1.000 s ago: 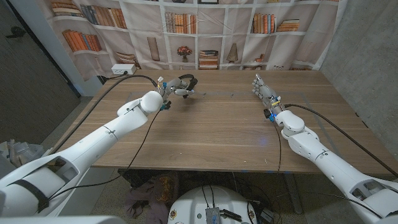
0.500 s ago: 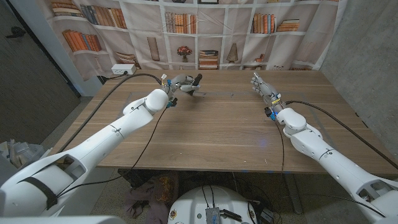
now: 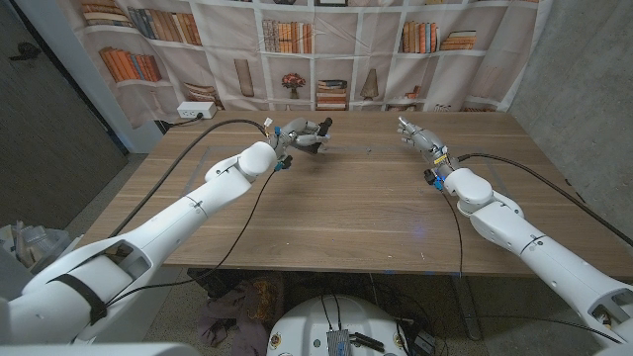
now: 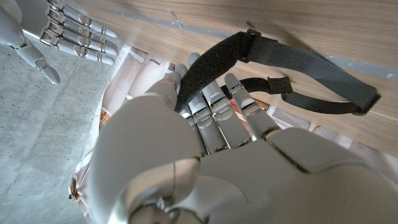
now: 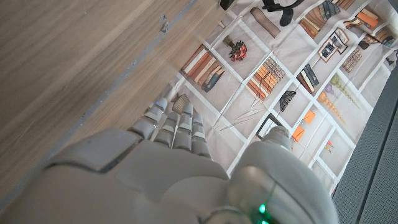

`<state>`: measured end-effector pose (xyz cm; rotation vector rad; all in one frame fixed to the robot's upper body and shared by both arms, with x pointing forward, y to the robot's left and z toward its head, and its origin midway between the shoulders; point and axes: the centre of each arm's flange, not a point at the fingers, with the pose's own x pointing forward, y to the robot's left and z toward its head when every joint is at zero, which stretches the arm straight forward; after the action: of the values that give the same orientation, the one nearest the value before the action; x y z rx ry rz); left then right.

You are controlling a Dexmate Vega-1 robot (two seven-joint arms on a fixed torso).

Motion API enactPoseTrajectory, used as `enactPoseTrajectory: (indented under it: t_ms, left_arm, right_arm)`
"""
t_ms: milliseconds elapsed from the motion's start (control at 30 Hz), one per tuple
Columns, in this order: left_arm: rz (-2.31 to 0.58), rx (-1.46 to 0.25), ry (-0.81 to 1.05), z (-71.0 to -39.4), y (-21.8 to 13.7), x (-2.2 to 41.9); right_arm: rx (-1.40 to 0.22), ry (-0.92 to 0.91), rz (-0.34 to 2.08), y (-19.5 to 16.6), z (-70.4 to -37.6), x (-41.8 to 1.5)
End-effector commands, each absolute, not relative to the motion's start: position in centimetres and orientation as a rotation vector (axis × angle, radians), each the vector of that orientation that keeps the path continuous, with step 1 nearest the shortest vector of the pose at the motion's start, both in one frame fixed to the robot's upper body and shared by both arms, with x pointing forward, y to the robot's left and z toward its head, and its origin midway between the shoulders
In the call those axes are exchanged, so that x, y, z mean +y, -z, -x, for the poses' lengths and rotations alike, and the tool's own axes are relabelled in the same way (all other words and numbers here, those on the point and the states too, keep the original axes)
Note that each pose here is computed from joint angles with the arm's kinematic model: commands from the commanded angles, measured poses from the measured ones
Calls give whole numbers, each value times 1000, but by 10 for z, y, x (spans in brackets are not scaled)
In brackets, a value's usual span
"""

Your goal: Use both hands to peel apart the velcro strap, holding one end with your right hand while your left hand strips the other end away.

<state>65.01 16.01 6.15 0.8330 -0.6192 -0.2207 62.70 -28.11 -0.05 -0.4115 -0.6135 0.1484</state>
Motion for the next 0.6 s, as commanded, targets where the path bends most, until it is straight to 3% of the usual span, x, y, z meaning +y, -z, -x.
enactPoseTrajectory:
  t_ms: [33,600]
  left_arm:
    - [-853,-634,280,-651,-61,143]
    - [-846,-657,286,-638,-58,144]
  right_arm:
    - [-637,-132,508,-13,-615,-279]
    - [-699,-162,590,-34,-610,-265]
